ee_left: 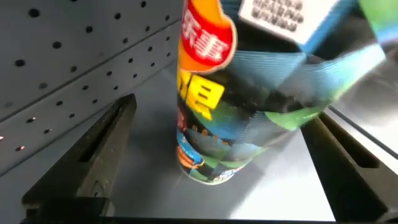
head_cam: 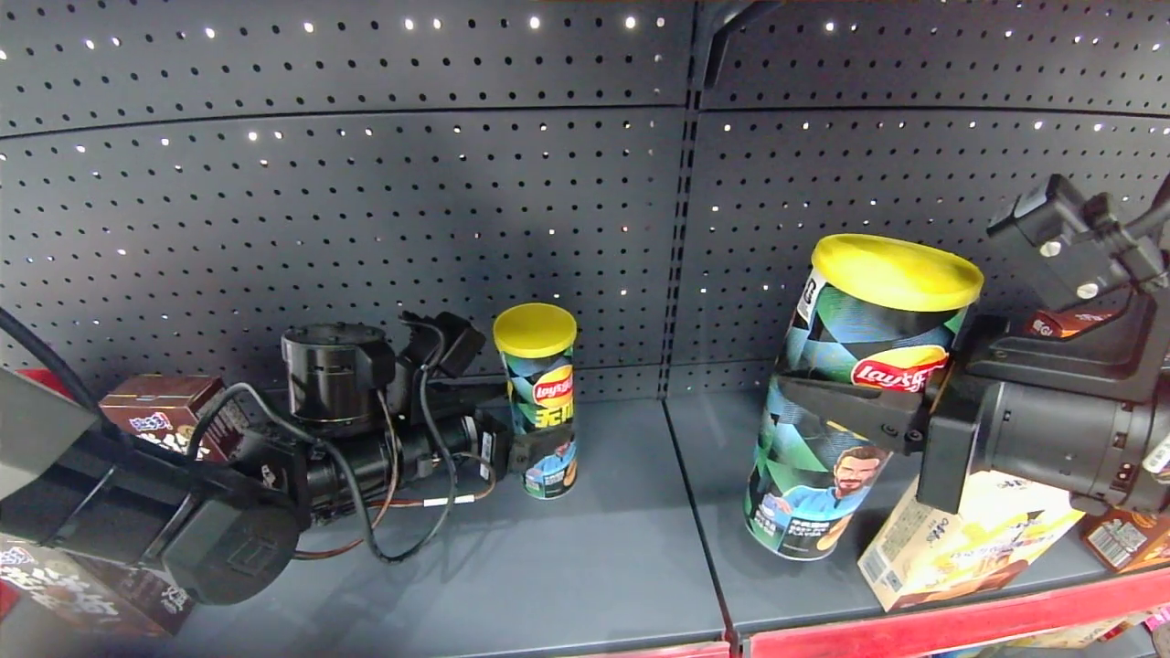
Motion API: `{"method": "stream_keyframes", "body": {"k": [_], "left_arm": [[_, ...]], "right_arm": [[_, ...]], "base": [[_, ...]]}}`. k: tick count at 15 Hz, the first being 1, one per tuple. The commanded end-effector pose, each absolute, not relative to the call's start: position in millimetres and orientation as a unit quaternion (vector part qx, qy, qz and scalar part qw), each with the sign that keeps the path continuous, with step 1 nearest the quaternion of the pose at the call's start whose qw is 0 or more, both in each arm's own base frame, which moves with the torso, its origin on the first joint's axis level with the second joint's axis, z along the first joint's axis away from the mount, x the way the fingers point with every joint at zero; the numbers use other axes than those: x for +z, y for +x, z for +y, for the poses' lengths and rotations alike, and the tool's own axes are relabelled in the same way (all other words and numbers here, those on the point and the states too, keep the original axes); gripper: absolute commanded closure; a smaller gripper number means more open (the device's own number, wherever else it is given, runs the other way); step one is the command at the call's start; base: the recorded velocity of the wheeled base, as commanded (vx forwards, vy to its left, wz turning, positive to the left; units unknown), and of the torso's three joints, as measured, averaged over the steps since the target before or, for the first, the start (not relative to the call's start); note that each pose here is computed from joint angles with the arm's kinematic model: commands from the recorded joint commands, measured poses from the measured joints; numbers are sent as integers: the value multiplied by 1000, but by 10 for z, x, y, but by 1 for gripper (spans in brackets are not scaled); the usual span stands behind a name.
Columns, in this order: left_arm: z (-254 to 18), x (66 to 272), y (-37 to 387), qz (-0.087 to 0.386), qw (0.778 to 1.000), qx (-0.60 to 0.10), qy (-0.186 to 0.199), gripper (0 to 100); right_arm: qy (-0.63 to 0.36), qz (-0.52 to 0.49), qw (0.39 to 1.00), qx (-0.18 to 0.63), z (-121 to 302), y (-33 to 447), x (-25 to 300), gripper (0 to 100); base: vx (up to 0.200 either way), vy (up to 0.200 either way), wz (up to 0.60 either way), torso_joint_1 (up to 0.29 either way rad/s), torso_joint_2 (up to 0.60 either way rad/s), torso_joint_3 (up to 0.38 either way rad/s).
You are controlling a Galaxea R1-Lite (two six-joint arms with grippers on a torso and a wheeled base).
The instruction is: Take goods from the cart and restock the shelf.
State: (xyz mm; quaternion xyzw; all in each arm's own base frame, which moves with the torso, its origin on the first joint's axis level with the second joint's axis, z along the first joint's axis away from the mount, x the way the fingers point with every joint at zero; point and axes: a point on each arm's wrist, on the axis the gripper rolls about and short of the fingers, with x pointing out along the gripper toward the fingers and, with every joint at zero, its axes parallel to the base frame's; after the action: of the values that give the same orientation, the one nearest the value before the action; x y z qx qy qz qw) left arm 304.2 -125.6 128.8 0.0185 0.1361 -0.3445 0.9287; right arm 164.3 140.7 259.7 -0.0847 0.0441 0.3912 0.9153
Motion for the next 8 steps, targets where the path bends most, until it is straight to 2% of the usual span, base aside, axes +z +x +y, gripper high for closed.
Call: {"method": "stream_keyframes", "body": {"k": [1, 8], "left_arm": [[-1322, 1298, 3039, 133, 926, -352, 19, 0], [-1365, 1281, 3152, 131, 933, -334, 19, 0]], "right_arm": [[-86, 47, 916, 389, 1407, 1658, 2581, 100], [-86, 48, 917, 386, 1397, 1671, 2580, 100]], "base": [[0, 0, 0, 0, 0, 0], [0, 0, 0, 0, 0, 0]]}}
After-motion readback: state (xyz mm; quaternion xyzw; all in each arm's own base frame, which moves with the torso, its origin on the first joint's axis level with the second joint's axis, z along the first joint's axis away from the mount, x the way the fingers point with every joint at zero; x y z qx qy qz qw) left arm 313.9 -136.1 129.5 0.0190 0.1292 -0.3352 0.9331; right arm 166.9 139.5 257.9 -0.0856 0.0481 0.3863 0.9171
